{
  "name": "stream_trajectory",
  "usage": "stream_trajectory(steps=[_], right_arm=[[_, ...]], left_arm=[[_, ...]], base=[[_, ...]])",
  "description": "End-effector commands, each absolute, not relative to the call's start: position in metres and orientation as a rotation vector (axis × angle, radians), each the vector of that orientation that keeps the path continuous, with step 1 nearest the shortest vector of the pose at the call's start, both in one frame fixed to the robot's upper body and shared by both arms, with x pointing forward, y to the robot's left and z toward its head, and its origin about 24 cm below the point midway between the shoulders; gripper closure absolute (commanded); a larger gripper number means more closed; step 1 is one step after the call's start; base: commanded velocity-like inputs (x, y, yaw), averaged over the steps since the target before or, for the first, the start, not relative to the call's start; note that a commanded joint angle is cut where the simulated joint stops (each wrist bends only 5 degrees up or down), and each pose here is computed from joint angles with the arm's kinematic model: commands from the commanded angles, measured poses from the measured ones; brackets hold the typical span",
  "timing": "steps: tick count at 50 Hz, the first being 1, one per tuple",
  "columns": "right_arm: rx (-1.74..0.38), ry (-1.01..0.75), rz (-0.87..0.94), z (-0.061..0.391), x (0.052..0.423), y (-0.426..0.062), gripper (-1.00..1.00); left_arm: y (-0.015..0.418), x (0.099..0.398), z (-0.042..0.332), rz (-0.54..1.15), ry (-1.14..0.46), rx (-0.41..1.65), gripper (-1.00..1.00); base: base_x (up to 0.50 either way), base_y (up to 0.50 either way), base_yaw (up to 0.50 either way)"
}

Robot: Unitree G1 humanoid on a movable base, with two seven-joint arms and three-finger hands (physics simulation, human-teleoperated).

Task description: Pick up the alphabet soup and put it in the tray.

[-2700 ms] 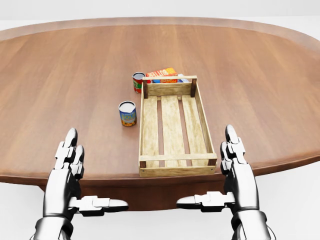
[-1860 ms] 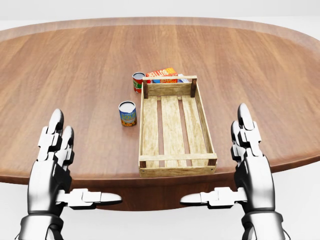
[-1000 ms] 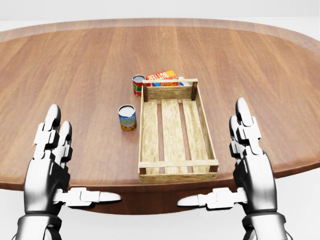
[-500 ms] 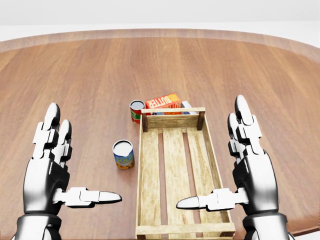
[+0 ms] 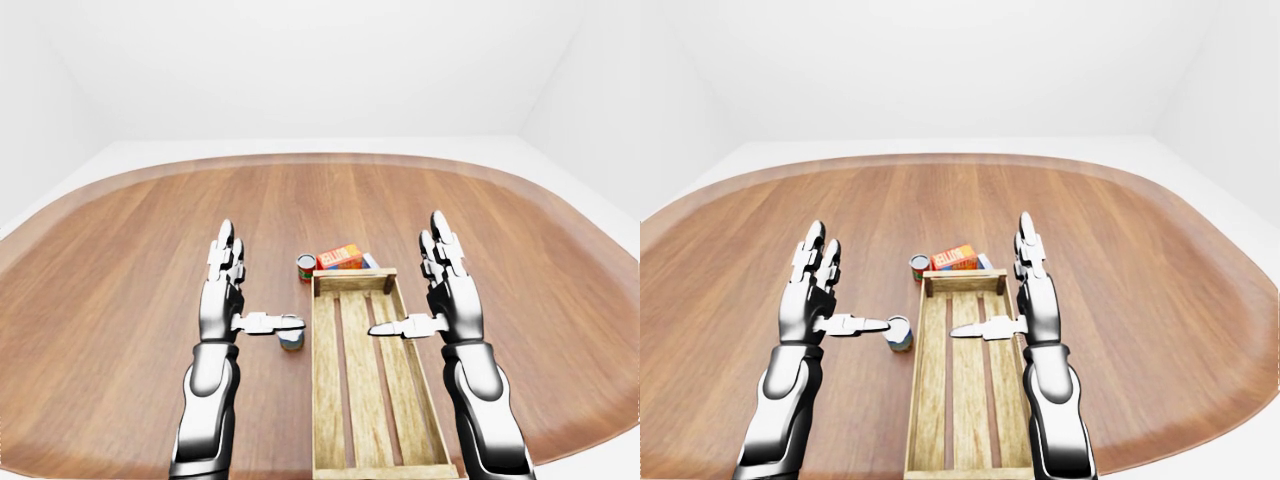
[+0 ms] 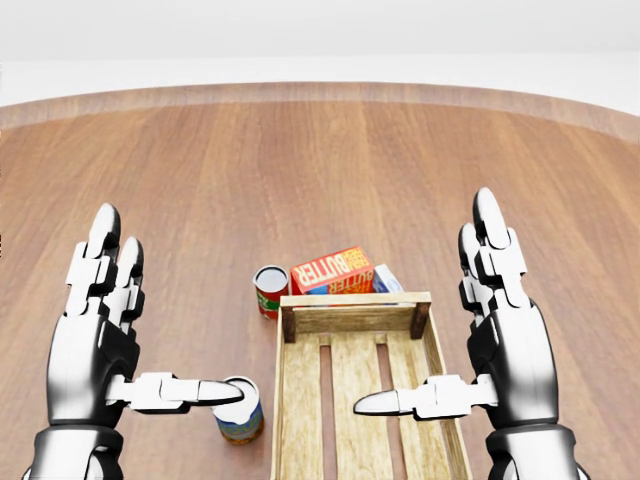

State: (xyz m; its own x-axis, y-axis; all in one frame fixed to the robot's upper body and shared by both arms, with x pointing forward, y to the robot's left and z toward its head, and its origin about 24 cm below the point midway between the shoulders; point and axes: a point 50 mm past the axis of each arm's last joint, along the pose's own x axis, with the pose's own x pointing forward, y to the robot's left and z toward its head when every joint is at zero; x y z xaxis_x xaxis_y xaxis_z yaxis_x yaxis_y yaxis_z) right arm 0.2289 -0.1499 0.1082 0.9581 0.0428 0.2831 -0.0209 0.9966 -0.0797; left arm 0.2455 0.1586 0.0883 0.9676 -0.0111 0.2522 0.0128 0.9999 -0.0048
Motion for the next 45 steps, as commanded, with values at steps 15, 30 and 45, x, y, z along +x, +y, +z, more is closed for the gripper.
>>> stream_trajectory(steps=[15,30,45], right_arm=[[-0.089,-0.292,0.003,0.109,0.229,-0.151,-1.00],[-0.096,-0.290,0.006,0.111,0.228,-0.151,-1.00],[-0.335,-0.346,0.046,0.136,0.223,-0.152,-1.00]], left_arm=[[0.159,0.245,0.088,-0.011,-0.253,-0.007,-1.00],[0.160,0.245,0.088,-0.007,-0.253,-0.007,-1.00],[0.162,0.247,0.086,0.000,-0.246,0.001,-1.00]], base=[[0.30,0.00,0.00],[0.00,0.00,0.00],[0.00,0.00,0.00]])
